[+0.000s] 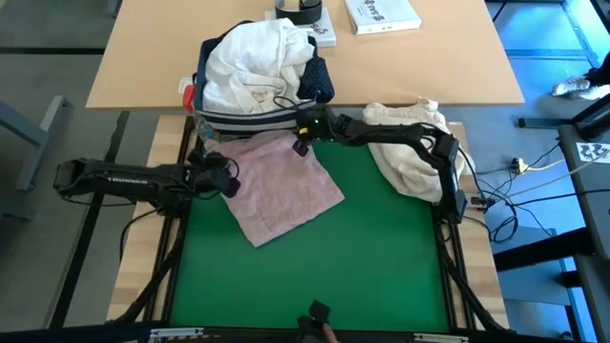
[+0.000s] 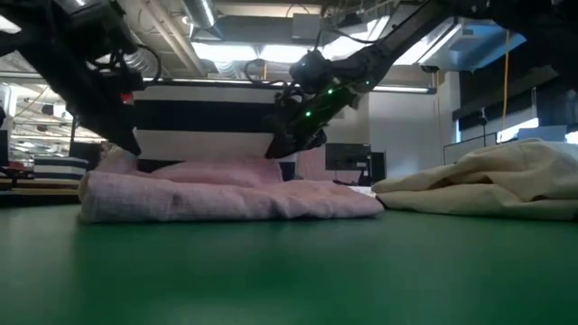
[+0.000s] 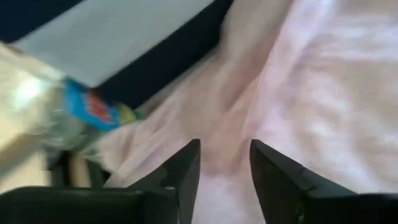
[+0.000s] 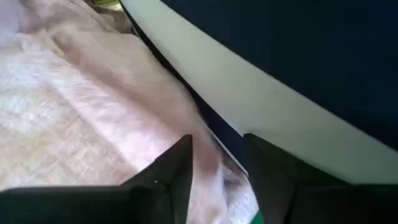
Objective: Fold laundry
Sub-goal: Fold the red polo
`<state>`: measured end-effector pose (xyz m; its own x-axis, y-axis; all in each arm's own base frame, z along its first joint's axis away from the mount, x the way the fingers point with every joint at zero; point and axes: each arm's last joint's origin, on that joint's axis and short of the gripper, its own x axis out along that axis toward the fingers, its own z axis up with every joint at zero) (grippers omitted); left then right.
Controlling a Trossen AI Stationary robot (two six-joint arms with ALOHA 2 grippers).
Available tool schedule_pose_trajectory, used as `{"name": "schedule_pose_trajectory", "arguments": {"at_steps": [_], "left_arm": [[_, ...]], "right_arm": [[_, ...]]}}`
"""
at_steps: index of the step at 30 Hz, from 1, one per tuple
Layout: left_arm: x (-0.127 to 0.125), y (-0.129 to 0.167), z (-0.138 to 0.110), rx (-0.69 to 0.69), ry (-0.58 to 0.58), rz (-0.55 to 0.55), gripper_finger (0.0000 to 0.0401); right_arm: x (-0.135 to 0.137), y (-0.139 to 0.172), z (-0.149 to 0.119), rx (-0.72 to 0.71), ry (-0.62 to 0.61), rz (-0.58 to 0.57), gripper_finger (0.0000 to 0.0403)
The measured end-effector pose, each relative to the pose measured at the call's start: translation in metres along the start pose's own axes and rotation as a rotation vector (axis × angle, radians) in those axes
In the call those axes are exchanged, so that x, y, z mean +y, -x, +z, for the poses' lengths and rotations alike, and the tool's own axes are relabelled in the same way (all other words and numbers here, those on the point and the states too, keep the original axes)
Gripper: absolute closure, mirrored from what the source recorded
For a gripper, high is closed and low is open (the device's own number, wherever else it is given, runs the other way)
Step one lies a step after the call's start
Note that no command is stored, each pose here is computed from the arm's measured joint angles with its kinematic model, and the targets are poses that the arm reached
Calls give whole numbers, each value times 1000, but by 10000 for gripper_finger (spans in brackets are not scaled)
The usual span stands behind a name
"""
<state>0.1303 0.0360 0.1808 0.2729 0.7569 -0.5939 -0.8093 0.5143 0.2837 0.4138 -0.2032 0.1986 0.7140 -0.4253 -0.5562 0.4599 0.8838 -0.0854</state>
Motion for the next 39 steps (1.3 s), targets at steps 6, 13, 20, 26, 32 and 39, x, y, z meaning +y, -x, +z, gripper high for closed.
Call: {"name": "schedule_pose_trajectory", "arguments": {"at_steps": [6,13,20,26,32,39], "left_arm": [[-1,21,35,-20,122,-214,248],[-26,28,48,-54,241,-604,251],[-72,15,21,44,216,-715,252],[-112,4,-9,197,140,-728,252],[-153,5,-36,263,40,-857,252],[-202,32,-46,264,-113,-991,252]], "right_arm": [[-1,14,2,76,6,6,233],[-3,63,17,168,4,106,235],[37,71,-21,287,21,435,235],[75,66,-81,350,101,424,235],[98,80,-125,483,146,388,235],[139,127,-165,575,207,455,235]]}}
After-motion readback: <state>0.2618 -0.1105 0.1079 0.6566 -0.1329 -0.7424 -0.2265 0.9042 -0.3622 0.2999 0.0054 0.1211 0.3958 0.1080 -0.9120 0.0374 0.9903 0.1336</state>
